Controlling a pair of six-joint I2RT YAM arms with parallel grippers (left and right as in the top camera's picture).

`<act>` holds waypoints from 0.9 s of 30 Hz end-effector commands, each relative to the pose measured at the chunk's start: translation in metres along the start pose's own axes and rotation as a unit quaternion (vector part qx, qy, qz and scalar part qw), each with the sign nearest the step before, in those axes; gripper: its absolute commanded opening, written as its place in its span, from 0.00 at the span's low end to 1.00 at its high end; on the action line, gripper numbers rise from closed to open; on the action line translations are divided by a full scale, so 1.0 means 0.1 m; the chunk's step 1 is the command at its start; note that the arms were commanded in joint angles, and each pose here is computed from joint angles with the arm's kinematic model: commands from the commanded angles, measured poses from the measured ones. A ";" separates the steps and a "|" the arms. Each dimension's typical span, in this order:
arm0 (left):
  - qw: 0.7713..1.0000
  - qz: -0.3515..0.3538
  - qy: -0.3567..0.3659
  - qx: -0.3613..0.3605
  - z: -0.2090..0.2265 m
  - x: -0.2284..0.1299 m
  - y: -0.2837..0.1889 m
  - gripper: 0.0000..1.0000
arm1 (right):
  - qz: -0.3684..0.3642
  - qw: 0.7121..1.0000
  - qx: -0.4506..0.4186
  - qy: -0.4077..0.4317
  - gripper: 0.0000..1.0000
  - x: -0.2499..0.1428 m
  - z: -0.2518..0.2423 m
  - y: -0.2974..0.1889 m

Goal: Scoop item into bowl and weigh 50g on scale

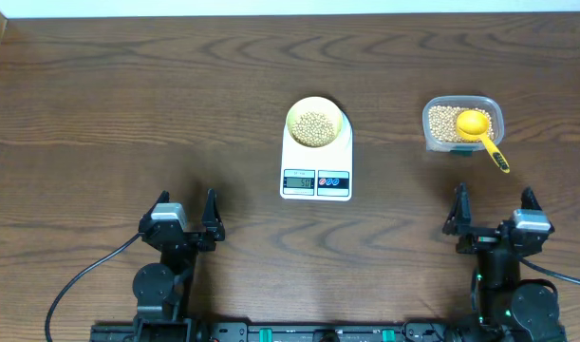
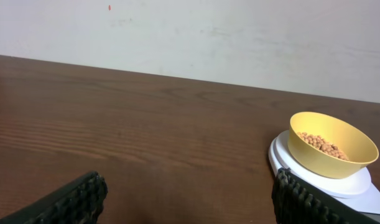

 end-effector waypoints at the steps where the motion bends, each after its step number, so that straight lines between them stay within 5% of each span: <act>1: 1.000 0.022 -0.004 -0.005 -0.01 -0.10 0.01 0.87 | 0.012 1.000 0.002 0.003 0.99 -0.12 -0.02 0.02; 27: 1.000 0.022 -0.004 -0.005 -0.01 -0.10 0.01 0.87 | 0.031 0.999 0.024 -0.001 0.99 -0.21 -0.04 0.06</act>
Point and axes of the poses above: each gripper's point midway between its finger pads, its own y axis out along the fingers, its own z axis along the line the jaws close on, x = y × z, the point moved 9 cm from there along -y, back along the fingers, and after that the axes turned 15 degrees about y, right-handed, at the moved point
